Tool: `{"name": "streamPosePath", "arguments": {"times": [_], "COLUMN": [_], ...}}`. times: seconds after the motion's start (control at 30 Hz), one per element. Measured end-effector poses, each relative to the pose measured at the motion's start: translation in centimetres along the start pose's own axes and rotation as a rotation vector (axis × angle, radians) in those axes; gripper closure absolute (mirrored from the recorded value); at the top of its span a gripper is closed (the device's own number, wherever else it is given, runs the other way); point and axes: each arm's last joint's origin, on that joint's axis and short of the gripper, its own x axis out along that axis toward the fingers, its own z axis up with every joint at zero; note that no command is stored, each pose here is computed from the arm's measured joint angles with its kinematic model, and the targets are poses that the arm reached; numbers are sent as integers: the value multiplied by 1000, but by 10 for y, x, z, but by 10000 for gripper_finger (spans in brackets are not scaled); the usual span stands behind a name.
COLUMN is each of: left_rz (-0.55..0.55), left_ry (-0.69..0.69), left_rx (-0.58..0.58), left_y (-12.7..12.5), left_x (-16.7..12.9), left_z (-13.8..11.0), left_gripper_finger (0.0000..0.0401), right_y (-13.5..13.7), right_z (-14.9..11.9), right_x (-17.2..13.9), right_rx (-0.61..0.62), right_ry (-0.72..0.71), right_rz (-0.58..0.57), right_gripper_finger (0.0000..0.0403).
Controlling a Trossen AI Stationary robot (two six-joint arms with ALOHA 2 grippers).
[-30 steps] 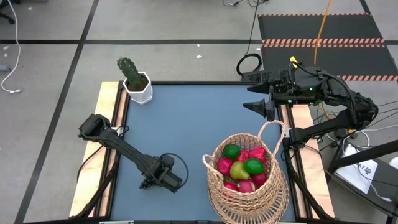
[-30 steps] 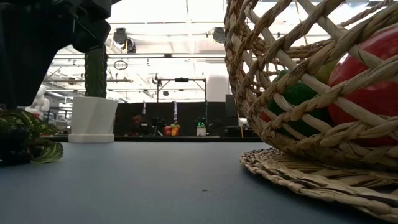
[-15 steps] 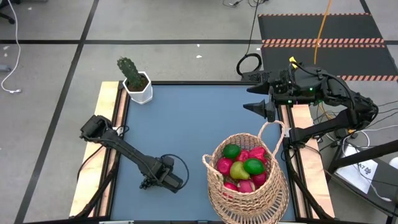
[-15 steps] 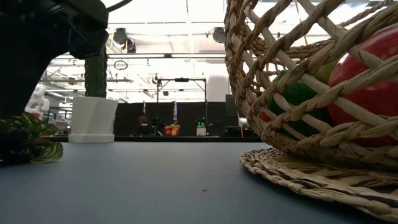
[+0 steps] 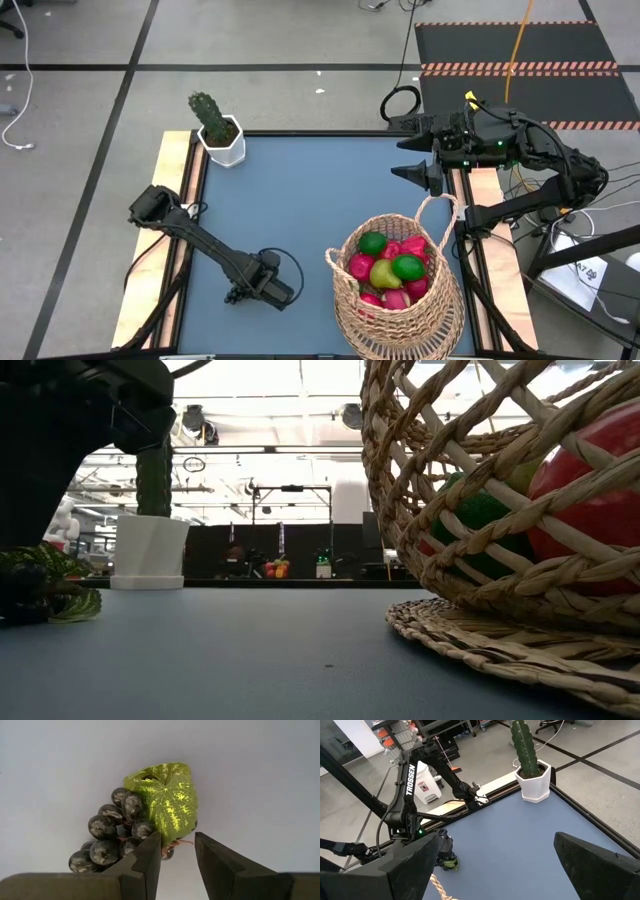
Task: Build produce basket
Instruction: Put the purple grapes into the brown basket
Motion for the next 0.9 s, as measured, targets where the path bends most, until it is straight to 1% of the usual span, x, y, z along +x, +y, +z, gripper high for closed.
{"name": "streamPosePath", "arguments": {"times": [0.07,0.27,0.33,0.43,0.67,0.8,0.9], "left_rz": [0,1,1,1,1,4,3], "left_ry": [0,11,11,11,12,35,54], "left_rx": [0,4,7,15,15,10,10], "left_y": [0,0,0,0,0,4,5], "left_x": [0,0,0,0,0,9,13], "left_z": [0,0,0,0,0,0,-1], "left_gripper_finger": [285,326,332,327,291,291,304], "right_y": [0,1,2,2,2,2,2], "right_z": [0,-1,-1,-1,-1,-1,-1], "right_x": [0,0,0,0,0,0,0], "right_rx": [1,-2,-4,-4,-4,-4,-4], "right_ry": [0,3,4,6,5,5,5], "right_rz": [0,6,10,13,12,12,12], "right_gripper_finger": [14,14,14,14,14,14,14]}}
